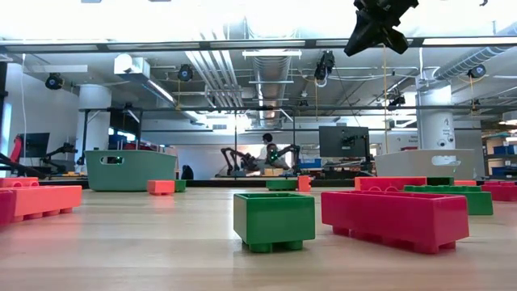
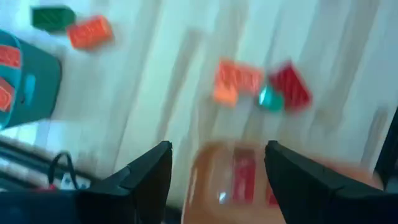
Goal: Sort blocks
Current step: Put the orange game piece into the blue bin
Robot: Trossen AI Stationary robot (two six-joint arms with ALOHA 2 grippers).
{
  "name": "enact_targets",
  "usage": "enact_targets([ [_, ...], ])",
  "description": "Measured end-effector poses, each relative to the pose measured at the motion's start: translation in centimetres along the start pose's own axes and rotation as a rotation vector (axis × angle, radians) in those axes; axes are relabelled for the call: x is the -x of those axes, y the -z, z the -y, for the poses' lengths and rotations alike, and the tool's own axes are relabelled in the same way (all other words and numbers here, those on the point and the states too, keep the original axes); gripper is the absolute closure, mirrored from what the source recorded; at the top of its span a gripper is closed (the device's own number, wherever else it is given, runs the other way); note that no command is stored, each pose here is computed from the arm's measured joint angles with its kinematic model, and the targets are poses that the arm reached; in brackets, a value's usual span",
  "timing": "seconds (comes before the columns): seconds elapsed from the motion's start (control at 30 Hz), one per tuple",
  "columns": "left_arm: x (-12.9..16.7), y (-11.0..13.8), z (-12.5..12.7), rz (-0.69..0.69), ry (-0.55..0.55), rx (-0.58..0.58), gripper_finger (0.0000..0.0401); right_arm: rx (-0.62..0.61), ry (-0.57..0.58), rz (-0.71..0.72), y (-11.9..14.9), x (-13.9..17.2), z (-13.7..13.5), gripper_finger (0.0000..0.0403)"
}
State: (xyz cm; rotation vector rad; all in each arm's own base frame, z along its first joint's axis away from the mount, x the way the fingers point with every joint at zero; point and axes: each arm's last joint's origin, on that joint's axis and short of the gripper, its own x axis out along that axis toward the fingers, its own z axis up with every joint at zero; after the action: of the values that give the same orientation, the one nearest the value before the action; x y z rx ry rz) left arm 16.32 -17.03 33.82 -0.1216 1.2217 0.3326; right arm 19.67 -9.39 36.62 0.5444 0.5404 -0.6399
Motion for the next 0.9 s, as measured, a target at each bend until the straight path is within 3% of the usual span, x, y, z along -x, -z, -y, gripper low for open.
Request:
enact_targets([
  [0.2, 0.3, -3.5, -3.7, 0.227, 0.192, 0.147, 0.0171, 0.008, -0.010, -0.005, 0.0, 0.0, 0.0, 0.0375],
  [0.37, -0.7, -4.5, -6.4, 0.396, 0.306, 0.236, 0.0171, 0.008, -0.033, -0.017, 0.1, 0.0, -0.1, 0.0375],
  [0.63, -5.0, -5.6, -9.0, 0.440, 0.235, 0.400, 0.0171, -0.018, -0.089, -0.045, 0.2, 0.0, -0.3, 0.0374],
  [0.73, -6.1, -6.1, -9.2, 0.432, 0.201, 0.390, 0.0171, 0.006, -0.143, -0.068, 0.2, 0.0, -0.5, 0.0374],
  [0.9, -6.9, -7.2, -9.6, 0.422, 0.209, 0.334, 0.0170, 0.156, -0.314, -0.036, -0.1, -0.2, -2.0, 0.0374],
])
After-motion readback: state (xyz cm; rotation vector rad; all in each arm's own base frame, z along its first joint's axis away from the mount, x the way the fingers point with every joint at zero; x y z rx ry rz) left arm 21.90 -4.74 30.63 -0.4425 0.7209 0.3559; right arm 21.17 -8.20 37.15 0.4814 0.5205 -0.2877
